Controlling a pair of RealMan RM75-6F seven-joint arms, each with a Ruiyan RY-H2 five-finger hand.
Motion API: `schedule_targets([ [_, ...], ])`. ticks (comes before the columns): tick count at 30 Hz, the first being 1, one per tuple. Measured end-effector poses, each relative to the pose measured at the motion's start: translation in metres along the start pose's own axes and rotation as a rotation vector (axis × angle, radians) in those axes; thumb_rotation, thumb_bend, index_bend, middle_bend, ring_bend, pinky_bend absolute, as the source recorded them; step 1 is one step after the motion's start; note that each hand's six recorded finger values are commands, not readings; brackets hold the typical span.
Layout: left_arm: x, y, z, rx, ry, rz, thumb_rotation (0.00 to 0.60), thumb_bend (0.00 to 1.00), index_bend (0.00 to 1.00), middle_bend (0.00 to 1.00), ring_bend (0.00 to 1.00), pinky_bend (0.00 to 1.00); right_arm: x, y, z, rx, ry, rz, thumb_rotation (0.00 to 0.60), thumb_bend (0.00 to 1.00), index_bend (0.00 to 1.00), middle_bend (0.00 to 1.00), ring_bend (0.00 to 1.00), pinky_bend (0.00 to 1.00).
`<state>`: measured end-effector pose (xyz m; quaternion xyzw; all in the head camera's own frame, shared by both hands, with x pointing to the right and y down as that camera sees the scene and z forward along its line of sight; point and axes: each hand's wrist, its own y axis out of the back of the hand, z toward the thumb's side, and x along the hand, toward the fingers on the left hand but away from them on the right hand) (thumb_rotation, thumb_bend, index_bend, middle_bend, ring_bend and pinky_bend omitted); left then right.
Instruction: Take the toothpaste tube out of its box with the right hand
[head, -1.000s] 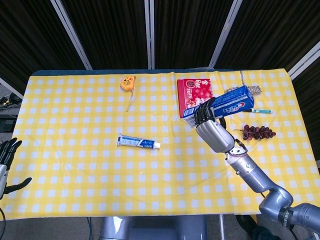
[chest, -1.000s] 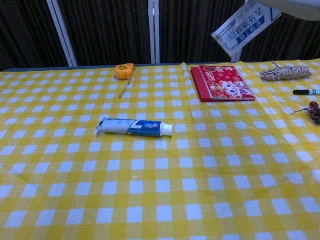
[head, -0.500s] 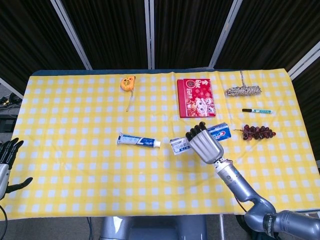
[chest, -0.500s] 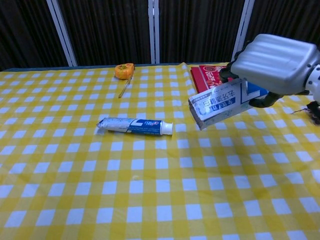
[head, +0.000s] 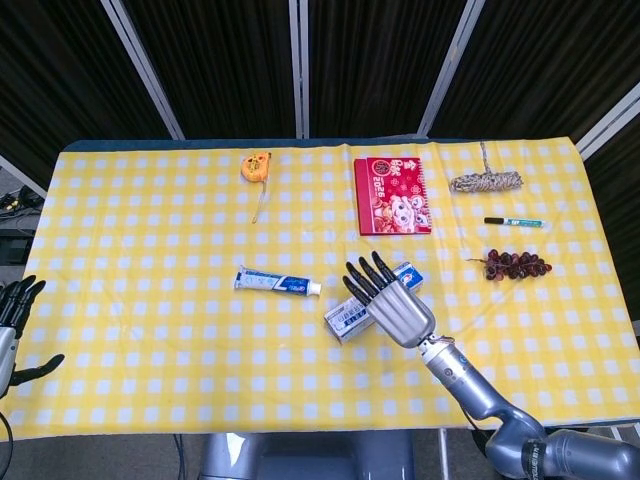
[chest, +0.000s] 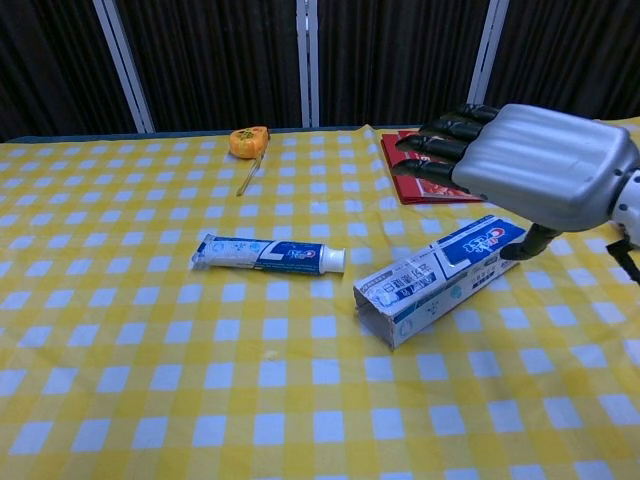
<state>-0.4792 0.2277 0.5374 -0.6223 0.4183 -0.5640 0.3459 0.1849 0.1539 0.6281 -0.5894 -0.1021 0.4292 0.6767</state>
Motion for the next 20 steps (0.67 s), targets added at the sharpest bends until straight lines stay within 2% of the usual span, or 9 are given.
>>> schedule_targets([
  [5,-0.002,0.004,0.0,-0.009,-0.003,0.012,0.6,0.0,0.0,0.0,0.0,0.0,0.027,0.008,-0.02,-0.021,-0.041,-0.049,0.6,0.0,0.0,0.0,0.0,0.0],
  [8,-0.004,0.005,0.001,-0.01,-0.007,0.015,0.6,0.0,0.0,0.0,0.0,0.0,0.049,0.012,-0.04,-0.053,-0.098,-0.088,0.6,0.0,0.0,0.0,0.0,0.0],
  [11,-0.006,0.003,0.001,-0.008,-0.01,0.012,0.6,0.0,0.0,0.0,0.0,0.0,0.075,0.013,-0.061,-0.099,-0.183,-0.128,0.6,0.0,0.0,0.0,0.0,0.0],
  [14,-0.006,0.003,0.001,-0.008,-0.011,0.013,0.6,0.0,0.0,0.0,0.0,0.0,0.102,0.012,-0.079,-0.188,-0.266,-0.148,0.6,0.0,0.0,0.0,0.0,0.0],
  [18,-0.008,0.003,0.001,-0.01,-0.014,0.018,0.6,0.0,0.0,0.0,0.0,0.0,0.147,0.0,-0.101,-0.303,-0.414,-0.126,0.6,0.0,0.0,0.0,0.0,0.0],
  [20,-0.008,0.004,0.001,-0.012,-0.014,0.02,0.6,0.0,0.0,0.0,0.0,0.0,0.162,-0.004,-0.108,-0.346,-0.463,-0.114,0.6,0.0,0.0,0.0,0.0,0.0],
])
